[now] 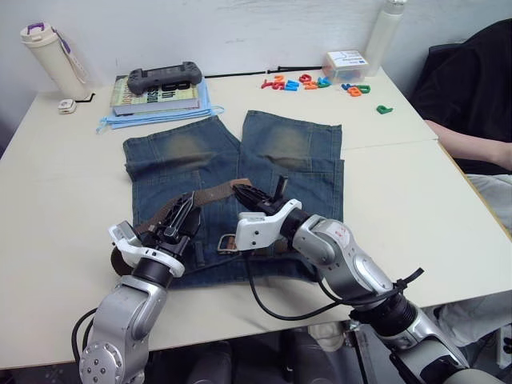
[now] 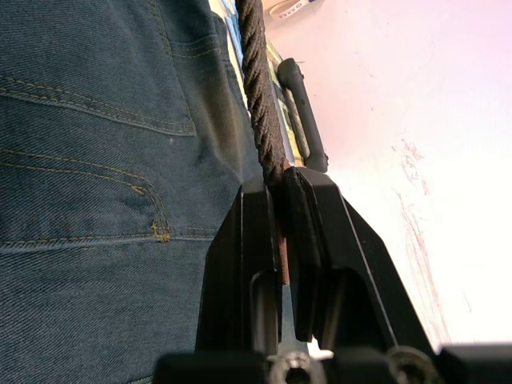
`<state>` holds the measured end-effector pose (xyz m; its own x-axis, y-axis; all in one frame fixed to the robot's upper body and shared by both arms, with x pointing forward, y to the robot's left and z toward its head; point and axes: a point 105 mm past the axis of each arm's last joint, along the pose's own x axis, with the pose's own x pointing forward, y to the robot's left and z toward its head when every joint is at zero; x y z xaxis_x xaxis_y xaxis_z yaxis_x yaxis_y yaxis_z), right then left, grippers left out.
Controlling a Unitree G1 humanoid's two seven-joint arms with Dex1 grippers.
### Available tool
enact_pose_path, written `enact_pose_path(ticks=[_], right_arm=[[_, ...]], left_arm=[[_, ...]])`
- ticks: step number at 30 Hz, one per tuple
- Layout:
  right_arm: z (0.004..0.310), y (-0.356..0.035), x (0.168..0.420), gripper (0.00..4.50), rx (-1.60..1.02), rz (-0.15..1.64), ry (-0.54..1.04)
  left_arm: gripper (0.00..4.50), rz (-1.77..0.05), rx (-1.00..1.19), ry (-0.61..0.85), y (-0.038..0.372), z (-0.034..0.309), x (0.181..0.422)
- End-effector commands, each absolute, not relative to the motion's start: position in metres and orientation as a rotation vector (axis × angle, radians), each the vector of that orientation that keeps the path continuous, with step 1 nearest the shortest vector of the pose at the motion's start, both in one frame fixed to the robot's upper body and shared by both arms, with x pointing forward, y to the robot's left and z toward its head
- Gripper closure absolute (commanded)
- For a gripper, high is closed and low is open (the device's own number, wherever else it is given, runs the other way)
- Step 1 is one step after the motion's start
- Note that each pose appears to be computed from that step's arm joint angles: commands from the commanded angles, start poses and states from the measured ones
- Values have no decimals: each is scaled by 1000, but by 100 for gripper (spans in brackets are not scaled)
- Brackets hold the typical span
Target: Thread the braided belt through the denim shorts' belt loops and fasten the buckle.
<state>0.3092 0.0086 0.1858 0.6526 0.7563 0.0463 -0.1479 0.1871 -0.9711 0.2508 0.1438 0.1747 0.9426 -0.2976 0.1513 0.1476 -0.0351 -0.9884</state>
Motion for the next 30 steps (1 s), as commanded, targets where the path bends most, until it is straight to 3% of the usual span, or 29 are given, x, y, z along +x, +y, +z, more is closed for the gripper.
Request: enact_pose_path(ticks=[1,3,29,30], right_arm=[[201,10,304,450,-1208,663,-669],[202,10,302,450,-1207,666,-675],[197,14,295,450,-1149,714,-668],[200,12,296,409,-1122,703,-665]], left_arm=[[369,-384,-1568,100,145,177,248],[447,-376,-1570,95,148,175,249],[447,-434,-1532,28,163,176,257],[449,-434,-1528,23,165,177,258]])
